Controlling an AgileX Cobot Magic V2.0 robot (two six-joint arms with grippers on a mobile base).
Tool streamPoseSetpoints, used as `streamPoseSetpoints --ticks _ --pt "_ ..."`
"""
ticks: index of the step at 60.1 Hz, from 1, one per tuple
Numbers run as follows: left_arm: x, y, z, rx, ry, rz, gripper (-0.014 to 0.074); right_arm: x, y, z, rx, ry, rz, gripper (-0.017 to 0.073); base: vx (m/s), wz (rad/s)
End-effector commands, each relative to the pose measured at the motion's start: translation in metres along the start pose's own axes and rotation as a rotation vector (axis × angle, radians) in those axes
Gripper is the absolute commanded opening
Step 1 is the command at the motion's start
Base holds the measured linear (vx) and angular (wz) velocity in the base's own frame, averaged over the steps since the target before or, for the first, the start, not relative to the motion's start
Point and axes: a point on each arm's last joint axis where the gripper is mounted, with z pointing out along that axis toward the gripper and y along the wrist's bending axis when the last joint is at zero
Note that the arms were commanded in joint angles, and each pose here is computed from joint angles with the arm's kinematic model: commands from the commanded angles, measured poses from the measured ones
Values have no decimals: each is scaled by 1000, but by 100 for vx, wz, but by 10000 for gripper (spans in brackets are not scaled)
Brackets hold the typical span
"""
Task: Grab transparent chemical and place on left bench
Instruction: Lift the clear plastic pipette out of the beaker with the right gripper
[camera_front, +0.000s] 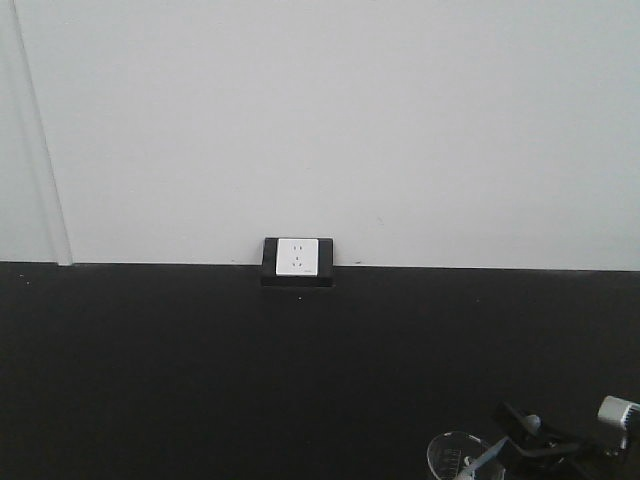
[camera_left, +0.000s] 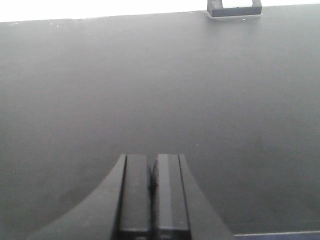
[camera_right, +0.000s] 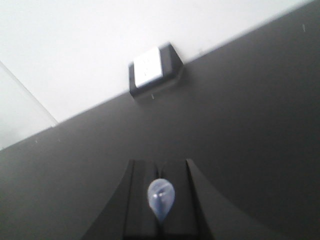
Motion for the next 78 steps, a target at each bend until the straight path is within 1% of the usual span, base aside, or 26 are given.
streamPoseSetpoints --ticks 1,7,14,18,24,30,35,41,49,58,63,66,67,68,75,76,77,78 --pt "-3 0 -1 -2 -81 -9 -3 -32 20 -6 -85 -163 -78 -2 0 0" --pt "-3 0 -1 -2 -81 -9 -3 -44 28 -15 -49 -142 -134 -2 0 0" --pt "-3 0 -1 -2 -81 -9 -3 -55 37 -30 7 -76 -229 -2 0 0" --pt "-3 0 -1 -2 -81 -9 -3 -62 44 -42 33 -48 -269 -2 0 0" --pt "-3 0 -1 -2 -81 -9 -3 -73 53 -63 84 -14 -335 -2 0 0" --pt "-3 0 -1 -2 -81 -9 -3 -84 63 -92 142 -2 -423 -2 0 0" --pt "-3 0 -1 -2 -81 -9 -3 -90 67 -112 196 -5 -461 -2 0 0" --pt "-3 0 -1 -2 -81 -9 -3 -97 74 -137 233 -58 -481 -2 0 0" --pt "-3 0 -1 -2 -81 -9 -3 -102 79 -164 275 -110 -481 -2 0 0" --pt "-3 0 -1 -2 -81 -9 -3 -101 80 -189 338 -130 -465 -2 0 0" --pt "-3 0 -1 -2 -81 -9 -3 -97 79 -200 367 -115 -442 -2 0 0" --pt "-3 0 -1 -2 -81 -9 -3 -95 80 -205 367 -108 -444 -2 0 0" --pt "-3 0 -1 -2 -81 -9 -3 -94 79 -206 370 -97 -458 -2 0 0" --pt "-3 0 -1 -2 -81 -9 -3 -93 80 -207 363 -92 -452 -2 0 0" --pt "-3 0 -1 -2 -81 -9 -3 -87 84 -210 312 -48 -500 -2 0 0" --pt "-3 0 -1 -2 -81 -9 -3 -87 85 -210 304 -38 -523 -2 0 0" --pt "-3 0 -1 -2 -81 -9 -3 -86 86 -210 287 -32 -512 -2 0 0" --pt "-3 0 -1 -2 -81 -9 -3 -85 87 -209 277 -25 -535 -2 0 0"
